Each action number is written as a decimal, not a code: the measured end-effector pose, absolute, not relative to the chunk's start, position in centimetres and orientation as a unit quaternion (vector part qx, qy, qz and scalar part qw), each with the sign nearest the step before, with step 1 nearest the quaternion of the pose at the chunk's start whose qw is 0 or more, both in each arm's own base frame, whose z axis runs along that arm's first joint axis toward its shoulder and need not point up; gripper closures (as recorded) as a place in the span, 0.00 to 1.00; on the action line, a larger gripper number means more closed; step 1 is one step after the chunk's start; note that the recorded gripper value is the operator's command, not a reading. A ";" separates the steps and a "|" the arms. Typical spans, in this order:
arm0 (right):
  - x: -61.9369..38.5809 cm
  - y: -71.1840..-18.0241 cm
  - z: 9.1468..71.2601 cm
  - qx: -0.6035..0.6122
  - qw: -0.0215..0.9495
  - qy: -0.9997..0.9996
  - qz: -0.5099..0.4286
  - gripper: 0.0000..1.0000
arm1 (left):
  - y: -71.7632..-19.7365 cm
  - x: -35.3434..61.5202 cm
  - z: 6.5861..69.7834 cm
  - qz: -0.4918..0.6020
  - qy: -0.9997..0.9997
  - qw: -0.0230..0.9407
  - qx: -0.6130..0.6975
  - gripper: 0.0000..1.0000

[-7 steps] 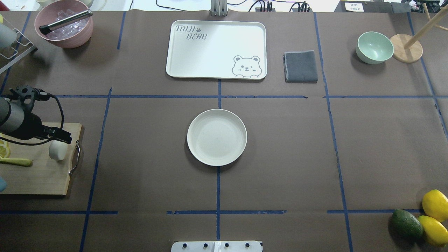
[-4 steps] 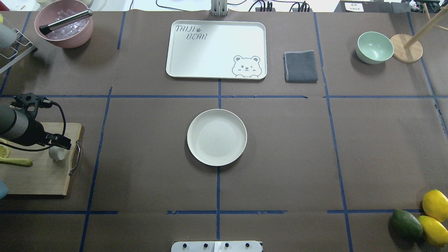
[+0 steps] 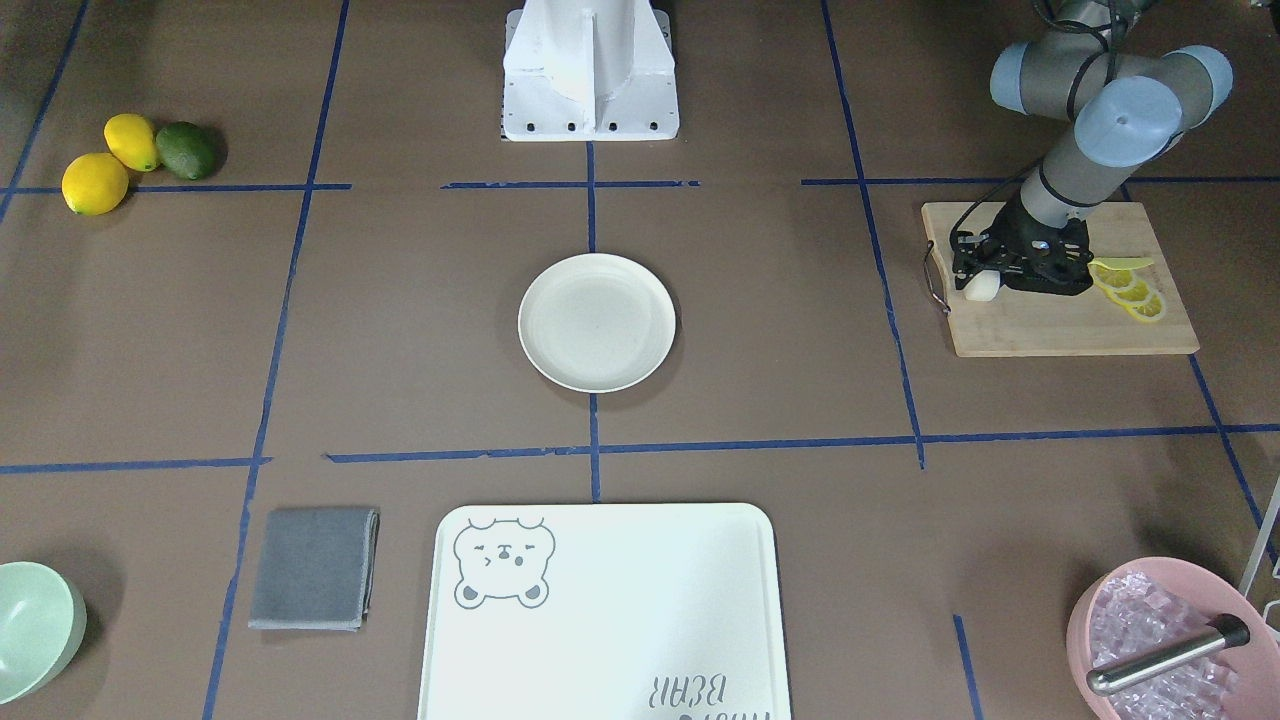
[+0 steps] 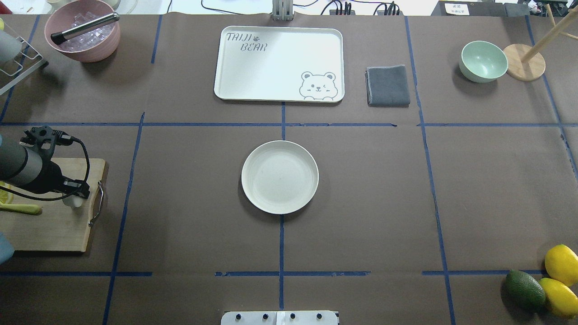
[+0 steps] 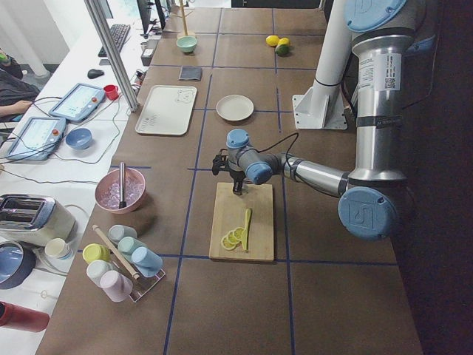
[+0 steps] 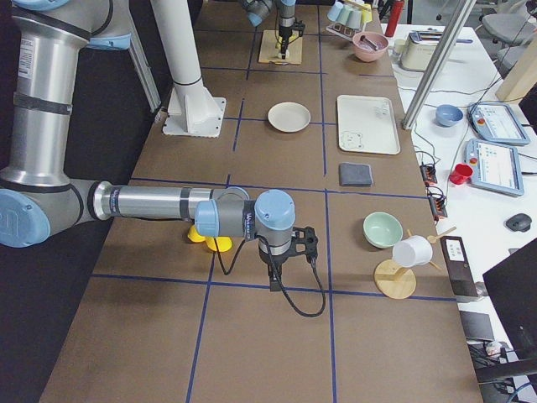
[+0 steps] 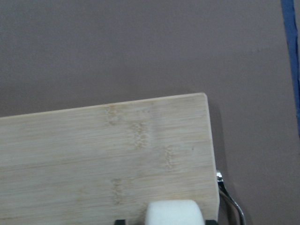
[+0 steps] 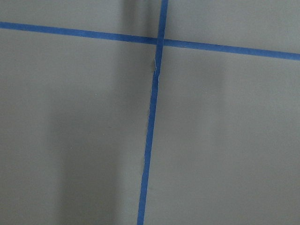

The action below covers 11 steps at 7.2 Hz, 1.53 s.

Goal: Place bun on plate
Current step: 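Reach the left gripper to the white bun on the cutting board and grasp it, then carry the bun with the left gripper over the white plate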

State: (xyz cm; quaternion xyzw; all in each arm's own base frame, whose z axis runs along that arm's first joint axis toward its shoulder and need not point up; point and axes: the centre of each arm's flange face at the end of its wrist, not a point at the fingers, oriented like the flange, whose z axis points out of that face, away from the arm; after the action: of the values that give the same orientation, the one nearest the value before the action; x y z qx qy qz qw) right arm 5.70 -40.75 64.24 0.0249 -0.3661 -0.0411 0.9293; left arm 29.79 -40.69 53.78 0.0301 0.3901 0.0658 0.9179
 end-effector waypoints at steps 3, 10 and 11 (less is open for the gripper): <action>5.6 -40.8 64.1 0.026 0.928 -0.369 -0.041 0.00 | -40.9 30.0 50.7 0.068 0.403 0.912 0.038 0.70; 5.6 -40.3 64.5 0.020 0.926 -0.374 -0.038 0.00 | -47.5 50.4 27.2 -0.021 0.417 0.908 -0.009 0.69; 5.5 -40.3 64.5 0.020 0.926 -0.374 -0.038 0.00 | -46.5 54.1 24.3 -0.038 0.419 0.907 -0.011 0.69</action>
State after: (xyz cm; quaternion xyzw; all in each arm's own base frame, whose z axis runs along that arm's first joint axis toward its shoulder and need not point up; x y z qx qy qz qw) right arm 5.54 -40.25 64.47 0.0204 -0.3738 -0.0382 0.9265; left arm 54.10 -46.46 24.26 -0.0112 0.4193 -0.0381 0.9070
